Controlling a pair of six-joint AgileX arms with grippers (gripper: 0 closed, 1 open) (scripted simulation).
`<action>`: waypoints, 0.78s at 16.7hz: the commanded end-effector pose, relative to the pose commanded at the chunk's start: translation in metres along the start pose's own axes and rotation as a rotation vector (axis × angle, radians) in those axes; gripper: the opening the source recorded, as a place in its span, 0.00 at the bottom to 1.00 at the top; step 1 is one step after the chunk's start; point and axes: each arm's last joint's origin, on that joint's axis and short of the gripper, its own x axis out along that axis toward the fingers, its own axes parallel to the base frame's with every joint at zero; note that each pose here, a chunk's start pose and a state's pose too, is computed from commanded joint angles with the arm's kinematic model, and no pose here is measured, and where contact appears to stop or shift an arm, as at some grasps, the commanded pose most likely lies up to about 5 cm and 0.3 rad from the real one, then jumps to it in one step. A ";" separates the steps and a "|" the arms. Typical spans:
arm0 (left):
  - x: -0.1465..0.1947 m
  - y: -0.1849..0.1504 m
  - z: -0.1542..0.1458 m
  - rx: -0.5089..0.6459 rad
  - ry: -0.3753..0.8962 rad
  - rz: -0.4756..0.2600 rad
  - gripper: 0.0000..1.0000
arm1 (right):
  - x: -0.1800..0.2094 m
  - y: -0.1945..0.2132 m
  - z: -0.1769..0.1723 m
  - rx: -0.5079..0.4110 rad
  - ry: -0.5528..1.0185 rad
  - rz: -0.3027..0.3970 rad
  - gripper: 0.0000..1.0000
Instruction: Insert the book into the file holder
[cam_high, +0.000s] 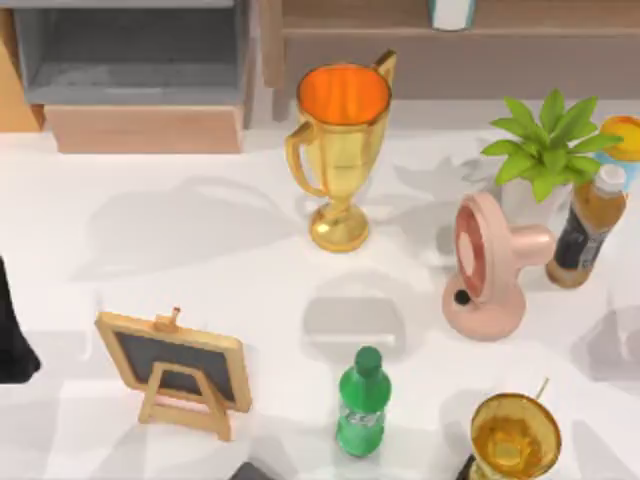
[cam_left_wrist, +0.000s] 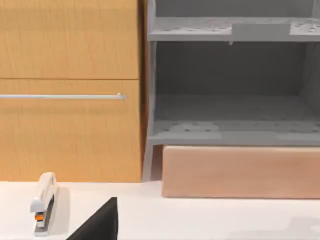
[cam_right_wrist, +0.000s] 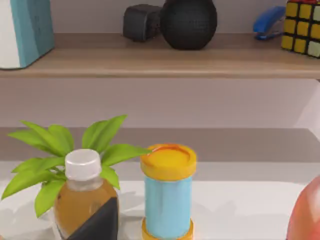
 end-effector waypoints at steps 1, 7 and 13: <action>0.000 0.000 0.000 0.000 0.000 0.000 1.00 | 0.000 0.000 0.000 0.000 0.000 0.000 1.00; 0.003 -0.005 0.041 -0.006 -0.031 -0.012 1.00 | 0.000 0.000 0.000 0.000 0.000 0.000 1.00; 0.052 -0.034 0.145 -0.025 -0.060 -0.039 1.00 | 0.000 0.000 0.000 0.000 0.000 0.000 1.00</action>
